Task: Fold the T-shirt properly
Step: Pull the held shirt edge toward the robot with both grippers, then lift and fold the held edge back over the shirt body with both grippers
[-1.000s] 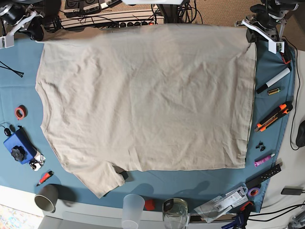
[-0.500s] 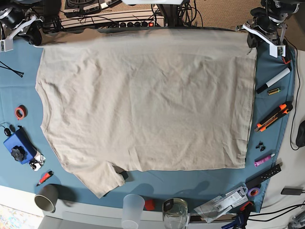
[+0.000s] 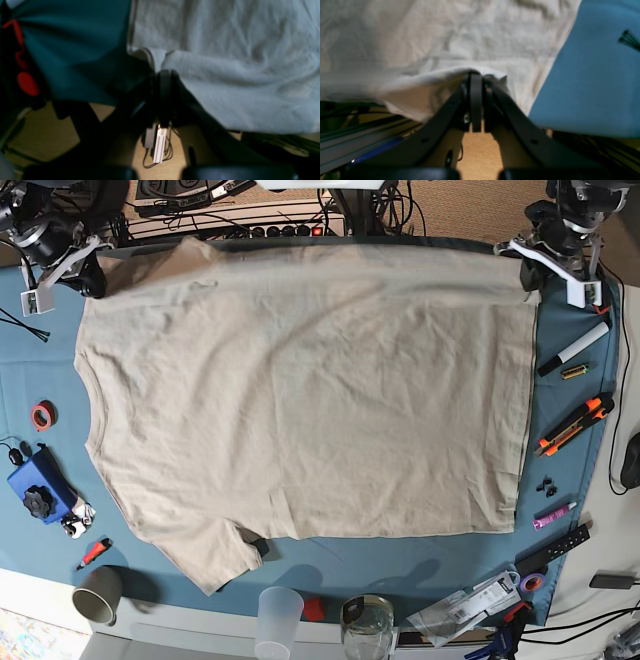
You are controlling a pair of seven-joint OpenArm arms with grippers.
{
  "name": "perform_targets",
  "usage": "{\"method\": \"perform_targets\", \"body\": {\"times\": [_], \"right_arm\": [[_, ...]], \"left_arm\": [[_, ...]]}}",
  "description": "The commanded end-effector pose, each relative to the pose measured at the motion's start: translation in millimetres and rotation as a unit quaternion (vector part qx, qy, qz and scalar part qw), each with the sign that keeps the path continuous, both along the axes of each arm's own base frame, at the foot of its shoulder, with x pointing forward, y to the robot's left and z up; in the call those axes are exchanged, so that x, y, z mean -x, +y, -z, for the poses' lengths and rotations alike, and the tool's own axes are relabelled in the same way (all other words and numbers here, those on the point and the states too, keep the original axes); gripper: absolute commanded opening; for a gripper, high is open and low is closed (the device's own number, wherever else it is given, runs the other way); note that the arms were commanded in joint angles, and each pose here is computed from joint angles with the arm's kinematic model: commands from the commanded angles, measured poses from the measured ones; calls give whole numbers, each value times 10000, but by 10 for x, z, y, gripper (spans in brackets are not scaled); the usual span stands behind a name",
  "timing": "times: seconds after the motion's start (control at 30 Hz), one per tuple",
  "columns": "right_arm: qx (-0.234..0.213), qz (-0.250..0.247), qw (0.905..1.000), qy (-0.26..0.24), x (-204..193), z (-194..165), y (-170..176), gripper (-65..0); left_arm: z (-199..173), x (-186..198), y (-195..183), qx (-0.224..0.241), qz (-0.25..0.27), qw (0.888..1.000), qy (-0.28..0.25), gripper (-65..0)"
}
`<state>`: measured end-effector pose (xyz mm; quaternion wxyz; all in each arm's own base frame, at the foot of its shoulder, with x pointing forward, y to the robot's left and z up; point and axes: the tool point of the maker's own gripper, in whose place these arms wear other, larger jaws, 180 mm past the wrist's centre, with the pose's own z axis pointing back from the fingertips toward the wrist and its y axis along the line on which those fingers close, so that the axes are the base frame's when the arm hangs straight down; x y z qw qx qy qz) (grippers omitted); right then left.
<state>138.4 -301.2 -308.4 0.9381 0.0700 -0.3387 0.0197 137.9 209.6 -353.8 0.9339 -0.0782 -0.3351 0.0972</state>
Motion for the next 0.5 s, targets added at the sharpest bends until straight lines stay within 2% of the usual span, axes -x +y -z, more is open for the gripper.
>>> {"method": "perform_targets", "body": {"times": [0.0, 0.2, 0.47], "right_arm": [[97, -50, 9997, -203, -69, -104, -32, -650], [200, -3, 9990, -389, -180, -154, -69, -650], [146, 156, 9979, -619, -323, -165, -145, -650]], "left_arm": [[-59, -81, -29, -72, 91, 9998, -171, -650], [3, -283, -118, -367, 21, 9990, -247, -650], [-74, -431, -27, -626, -88, 9968, -480, -650]]}}
